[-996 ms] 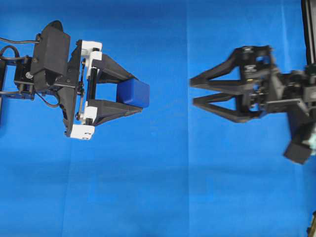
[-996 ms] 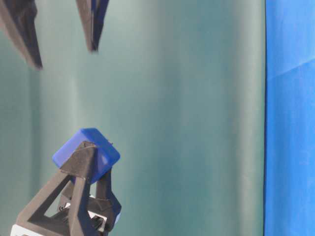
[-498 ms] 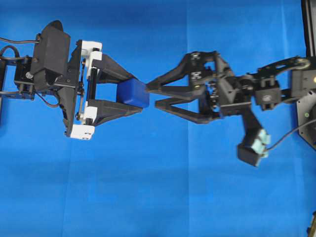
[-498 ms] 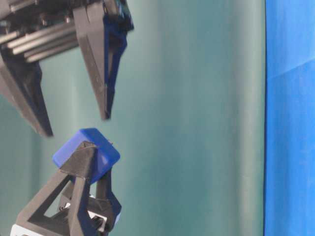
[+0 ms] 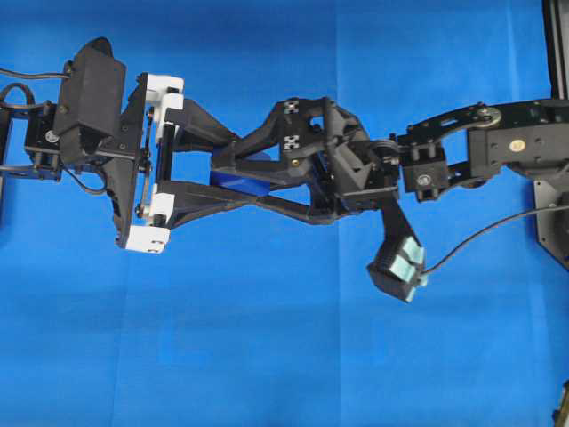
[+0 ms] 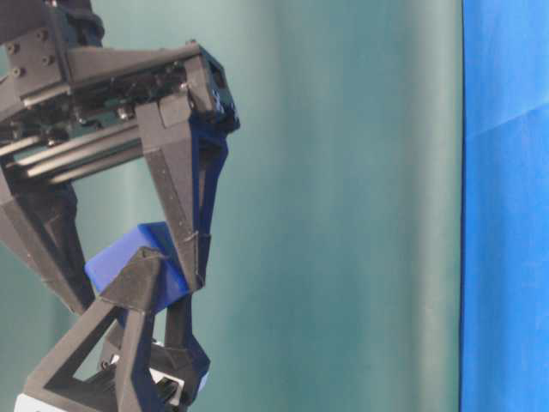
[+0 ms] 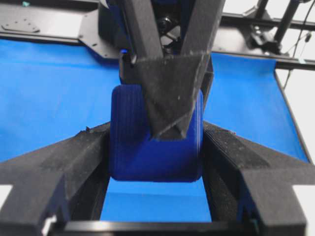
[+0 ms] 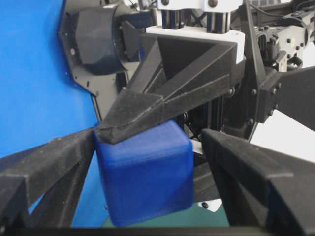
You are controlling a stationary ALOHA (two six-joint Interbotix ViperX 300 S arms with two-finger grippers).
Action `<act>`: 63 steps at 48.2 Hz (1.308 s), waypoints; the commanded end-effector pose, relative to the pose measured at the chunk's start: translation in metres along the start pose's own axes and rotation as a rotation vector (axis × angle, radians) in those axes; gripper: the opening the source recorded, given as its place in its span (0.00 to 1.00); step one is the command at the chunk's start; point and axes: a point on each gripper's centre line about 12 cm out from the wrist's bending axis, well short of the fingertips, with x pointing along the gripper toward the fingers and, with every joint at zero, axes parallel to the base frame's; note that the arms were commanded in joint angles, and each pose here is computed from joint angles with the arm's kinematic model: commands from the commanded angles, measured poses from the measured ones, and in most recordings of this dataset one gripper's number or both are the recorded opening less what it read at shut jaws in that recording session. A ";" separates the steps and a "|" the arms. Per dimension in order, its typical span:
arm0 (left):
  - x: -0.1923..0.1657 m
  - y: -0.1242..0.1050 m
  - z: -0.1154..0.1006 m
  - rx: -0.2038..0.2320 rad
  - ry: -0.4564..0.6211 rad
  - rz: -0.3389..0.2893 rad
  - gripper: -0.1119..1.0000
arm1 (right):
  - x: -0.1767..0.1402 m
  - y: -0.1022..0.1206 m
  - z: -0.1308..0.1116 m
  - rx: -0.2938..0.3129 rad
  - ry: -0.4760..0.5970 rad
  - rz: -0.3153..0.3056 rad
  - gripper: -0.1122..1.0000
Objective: Handover the blue block to the right arm after grasping it with the left arm, then place it in the designated position.
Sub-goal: 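Close the right gripper on the cube's exposed side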
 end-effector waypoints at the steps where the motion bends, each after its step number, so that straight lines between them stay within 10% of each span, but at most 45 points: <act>1: -0.002 -0.005 0.016 -0.001 -0.049 -0.013 0.52 | -0.002 -0.016 0.005 -0.004 -0.011 -0.039 0.95; 15: -0.003 -0.006 0.016 0.001 -0.049 -0.016 0.52 | -0.003 -0.014 -0.002 -0.001 0.051 -0.016 0.93; 26: -0.004 -0.009 0.018 0.004 -0.056 -0.025 0.52 | -0.005 -0.018 -0.003 0.008 0.074 -0.020 0.44; 63: -0.001 -0.005 0.018 0.001 -0.043 -0.014 0.52 | -0.008 -0.020 0.001 0.010 0.040 -0.035 0.44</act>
